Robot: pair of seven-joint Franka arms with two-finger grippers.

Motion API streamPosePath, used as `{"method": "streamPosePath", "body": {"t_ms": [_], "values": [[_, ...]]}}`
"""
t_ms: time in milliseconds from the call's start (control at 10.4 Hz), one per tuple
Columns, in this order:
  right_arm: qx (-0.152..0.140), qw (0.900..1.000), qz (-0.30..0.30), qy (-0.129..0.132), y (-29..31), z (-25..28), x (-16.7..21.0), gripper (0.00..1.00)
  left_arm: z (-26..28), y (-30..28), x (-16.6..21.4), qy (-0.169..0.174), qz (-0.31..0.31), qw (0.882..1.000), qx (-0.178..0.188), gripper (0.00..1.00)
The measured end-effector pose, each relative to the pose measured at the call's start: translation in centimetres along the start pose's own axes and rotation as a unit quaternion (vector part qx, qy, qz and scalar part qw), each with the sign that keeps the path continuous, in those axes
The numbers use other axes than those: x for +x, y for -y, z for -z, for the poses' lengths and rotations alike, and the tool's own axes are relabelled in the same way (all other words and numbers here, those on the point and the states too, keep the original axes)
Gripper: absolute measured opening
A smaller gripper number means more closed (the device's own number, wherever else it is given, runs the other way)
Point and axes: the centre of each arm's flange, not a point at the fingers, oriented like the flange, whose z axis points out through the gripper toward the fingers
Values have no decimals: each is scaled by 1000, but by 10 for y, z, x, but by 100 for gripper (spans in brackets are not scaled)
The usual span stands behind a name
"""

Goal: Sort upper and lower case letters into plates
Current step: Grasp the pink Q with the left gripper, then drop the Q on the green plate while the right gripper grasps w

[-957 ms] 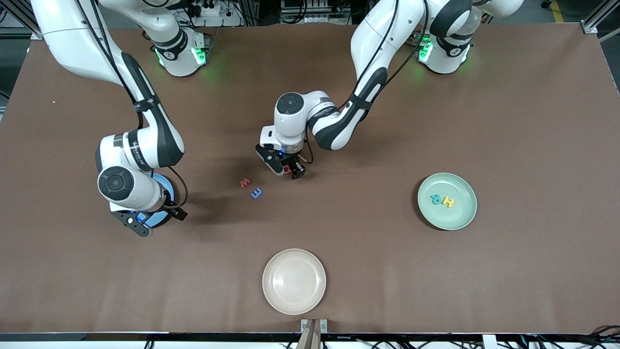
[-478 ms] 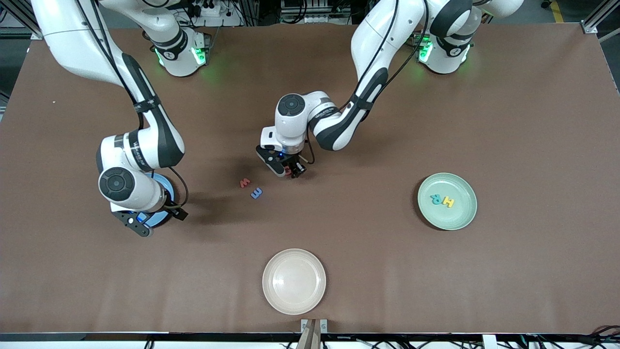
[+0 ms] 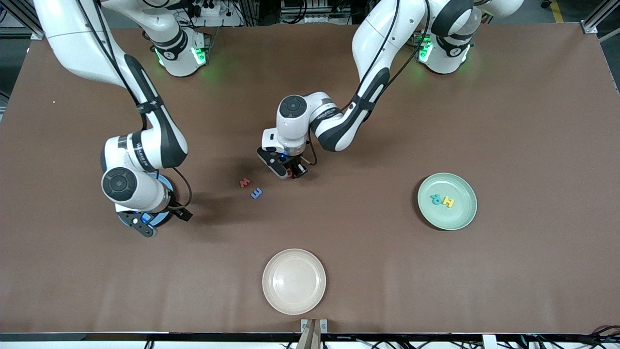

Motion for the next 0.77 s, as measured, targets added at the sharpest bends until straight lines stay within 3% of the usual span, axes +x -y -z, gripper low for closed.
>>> {"method": "streamPosePath", "body": {"t_ms": [287,478,766], "values": [[12,1000,-9,-8,36,-25,-48,100,12,14,4,7,43,999,9,41],[12,1000,-18,-8,50,-38,-82,100,55,41,17,13,78,997,18,41],[34,999,-32,-10,65,-53,-130,100,143,154,20,46,172,984,28,41]]}}
